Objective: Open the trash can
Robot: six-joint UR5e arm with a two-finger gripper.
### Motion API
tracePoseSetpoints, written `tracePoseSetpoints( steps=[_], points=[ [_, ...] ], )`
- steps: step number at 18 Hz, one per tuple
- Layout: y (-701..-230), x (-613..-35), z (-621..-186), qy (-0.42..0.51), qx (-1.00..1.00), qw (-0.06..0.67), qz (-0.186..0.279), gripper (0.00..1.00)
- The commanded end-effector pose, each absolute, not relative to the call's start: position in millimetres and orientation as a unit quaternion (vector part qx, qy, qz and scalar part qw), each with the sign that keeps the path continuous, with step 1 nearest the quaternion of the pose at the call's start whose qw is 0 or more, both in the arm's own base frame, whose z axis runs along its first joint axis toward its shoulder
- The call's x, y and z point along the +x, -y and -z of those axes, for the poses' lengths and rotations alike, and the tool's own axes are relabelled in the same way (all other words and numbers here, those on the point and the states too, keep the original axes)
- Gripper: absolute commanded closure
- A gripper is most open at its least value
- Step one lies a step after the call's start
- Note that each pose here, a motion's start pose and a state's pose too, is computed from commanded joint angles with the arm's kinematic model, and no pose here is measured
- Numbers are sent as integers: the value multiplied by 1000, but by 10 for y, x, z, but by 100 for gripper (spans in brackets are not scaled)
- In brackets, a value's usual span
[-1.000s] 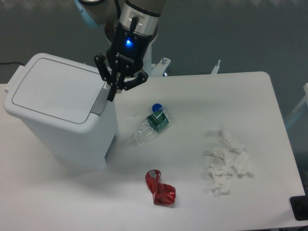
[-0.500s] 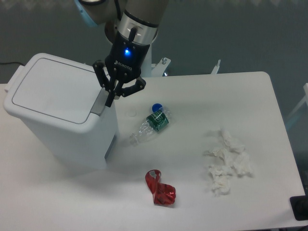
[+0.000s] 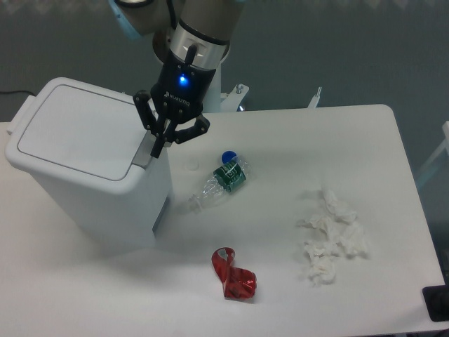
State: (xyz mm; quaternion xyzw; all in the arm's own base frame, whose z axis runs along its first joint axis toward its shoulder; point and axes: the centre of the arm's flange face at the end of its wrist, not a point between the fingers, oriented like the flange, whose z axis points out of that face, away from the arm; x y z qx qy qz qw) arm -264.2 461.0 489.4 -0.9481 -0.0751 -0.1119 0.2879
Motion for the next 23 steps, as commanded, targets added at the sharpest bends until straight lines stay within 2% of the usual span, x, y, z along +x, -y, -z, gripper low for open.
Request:
tracePoseSetpoints(
  steps=[15,16,17,20,23],
  points=[
    [-4583,-2617,-4900,71,-948,289,111,100],
    [-4577,-2634,-4915,72,-948,291,110,86],
    [-4572,-2649,-4932,72,-947,292,109,62],
    [-4536,-2764,-4984,66,-947,299,96,0],
    [-4379,-3020,-4959,81,-947,300,84,0]
  ],
)
